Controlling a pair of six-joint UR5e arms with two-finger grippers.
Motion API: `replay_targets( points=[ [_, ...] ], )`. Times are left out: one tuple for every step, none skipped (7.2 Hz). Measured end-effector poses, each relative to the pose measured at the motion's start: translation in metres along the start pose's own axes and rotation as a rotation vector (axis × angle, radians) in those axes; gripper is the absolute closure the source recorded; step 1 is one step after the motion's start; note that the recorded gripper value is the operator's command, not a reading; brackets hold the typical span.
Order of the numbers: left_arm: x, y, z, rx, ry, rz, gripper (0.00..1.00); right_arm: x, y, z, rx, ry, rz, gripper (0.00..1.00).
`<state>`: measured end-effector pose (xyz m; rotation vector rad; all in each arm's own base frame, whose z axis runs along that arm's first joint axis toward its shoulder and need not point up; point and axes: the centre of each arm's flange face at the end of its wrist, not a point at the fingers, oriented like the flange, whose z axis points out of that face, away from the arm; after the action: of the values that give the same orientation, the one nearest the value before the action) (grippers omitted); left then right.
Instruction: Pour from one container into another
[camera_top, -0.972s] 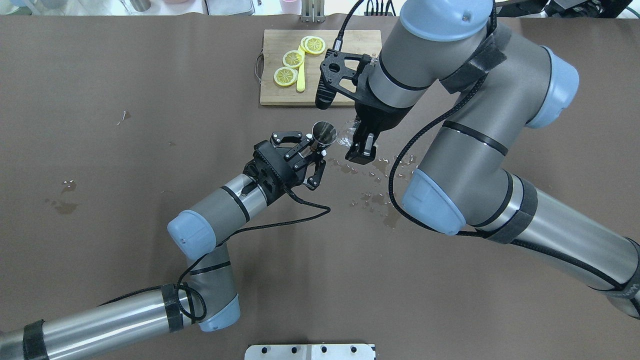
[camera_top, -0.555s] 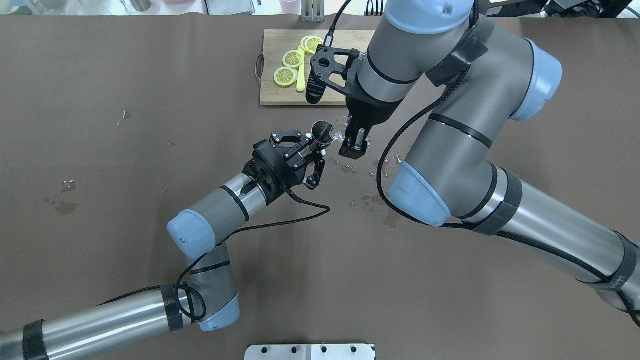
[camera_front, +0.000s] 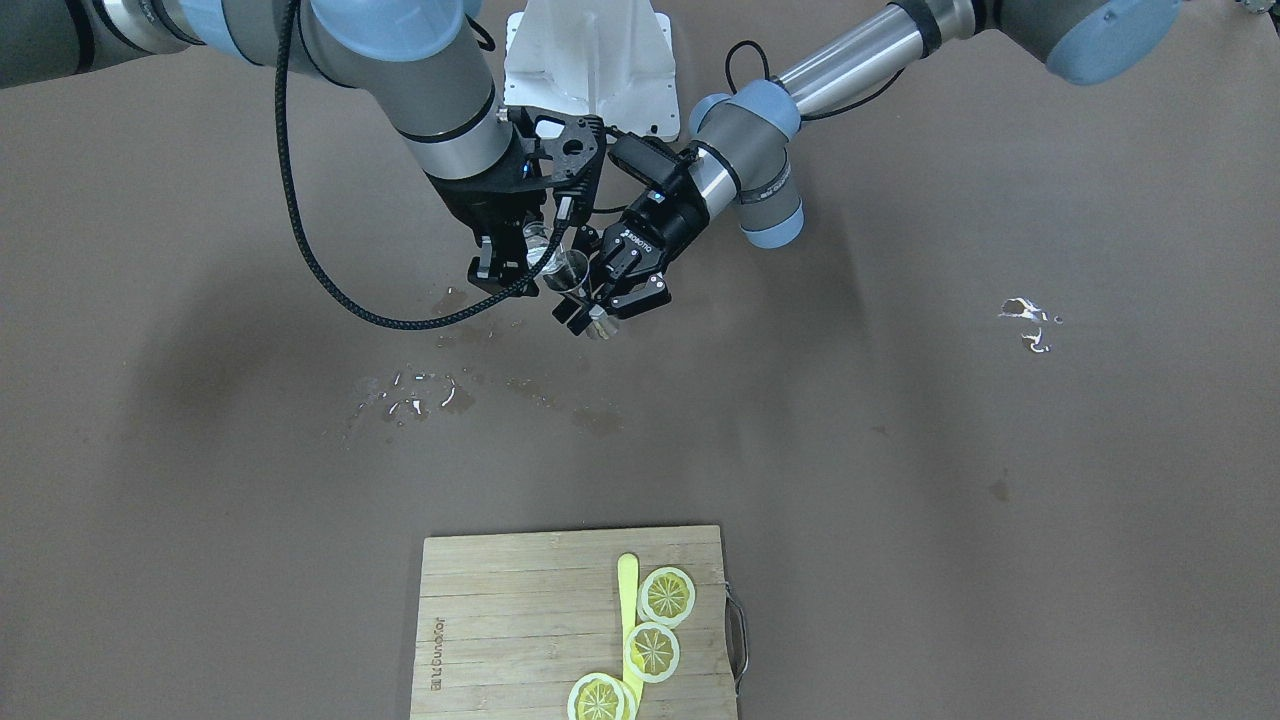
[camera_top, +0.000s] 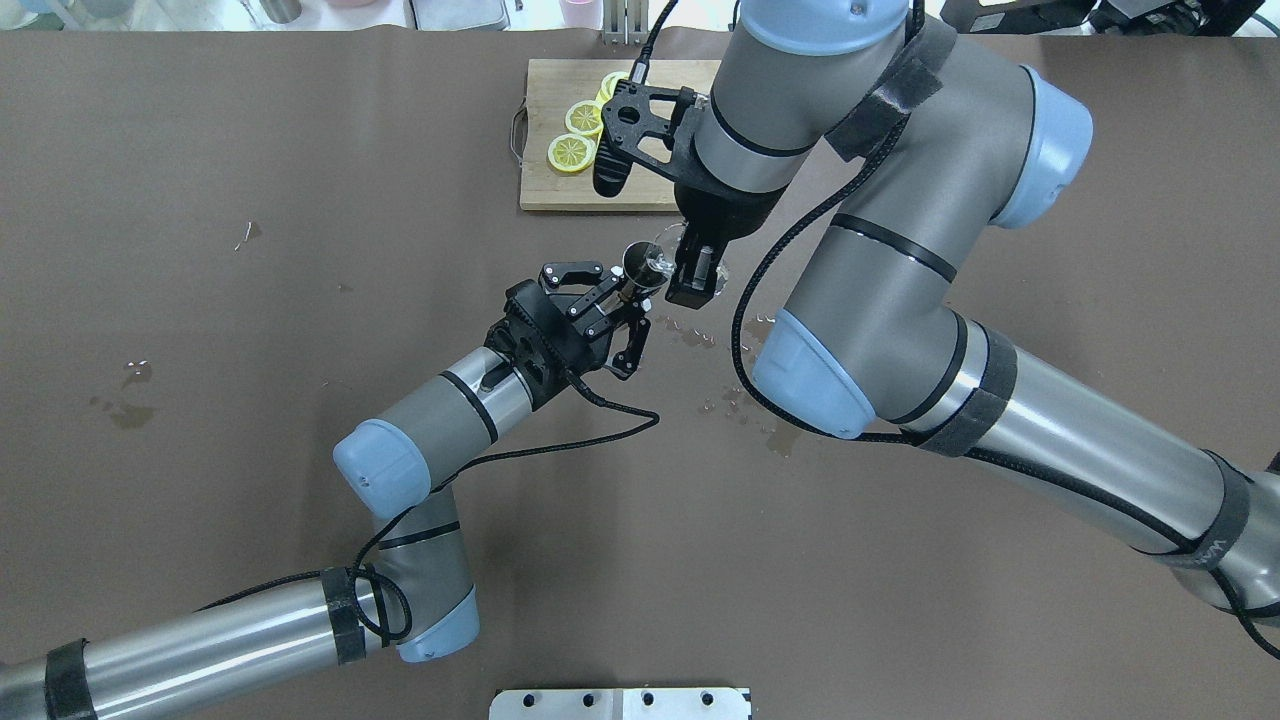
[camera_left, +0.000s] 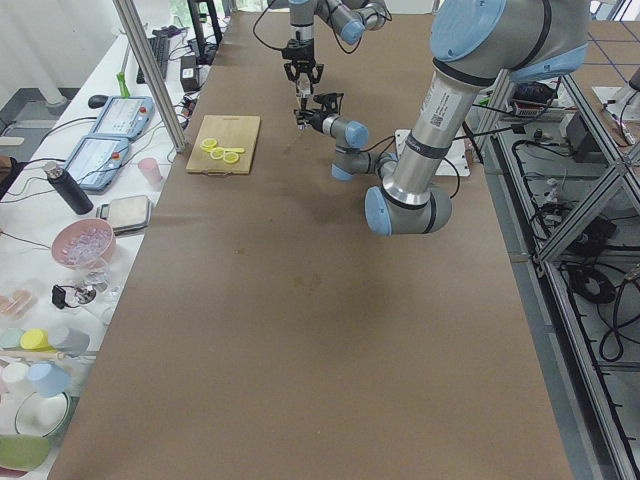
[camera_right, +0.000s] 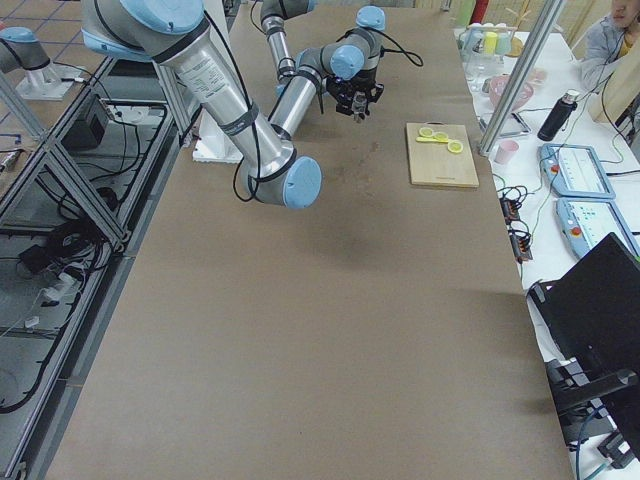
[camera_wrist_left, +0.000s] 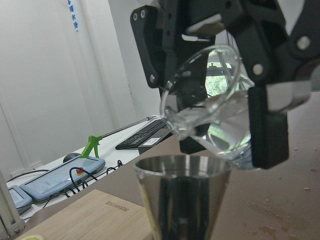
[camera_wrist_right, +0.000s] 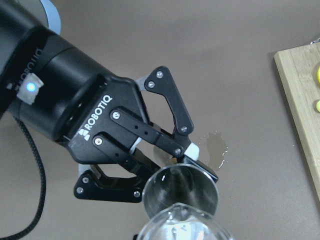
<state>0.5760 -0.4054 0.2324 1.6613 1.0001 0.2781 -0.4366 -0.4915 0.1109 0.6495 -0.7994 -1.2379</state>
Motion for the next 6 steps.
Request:
replay_targets(
  points=[
    [-0.0001, 0.0, -0.0002, 0.001, 0.0, 0.0, 1.0, 0.0001, -0.0004, -0.0008, 0.0, 0.005, -0.001, 1.0],
    [-0.0001, -0.0001, -0.0003, 0.001, 0.0, 0.0, 1.0, -0.0001, -0.0004, -0.0011, 0.0, 0.007, -0.001, 1.0],
    [-0.0001, 0.0, -0.0003, 0.001, 0.0, 0.0, 1.0, -0.0004, -0.0002, -0.0008, -0.002, 0.006, 0.0, 1.0],
    [-0.0001, -0.0001, -0.0003, 0.001, 0.0, 0.0, 1.0, -0.0006, 0.0002, -0.0003, -0.008, 0.004, 0.003, 1.0],
    [-0.0001, 0.0, -0.0003, 0.001, 0.0, 0.0, 1.0, -0.0006, 0.0009, -0.0002, -0.016, 0.001, 0.009, 1.0],
    [-0.0001, -0.0001, -0.0003, 0.001, 0.0, 0.0, 1.0, -0.0006, 0.0013, -0.0005, -0.026, -0.002, 0.016, 1.0]
  ],
)
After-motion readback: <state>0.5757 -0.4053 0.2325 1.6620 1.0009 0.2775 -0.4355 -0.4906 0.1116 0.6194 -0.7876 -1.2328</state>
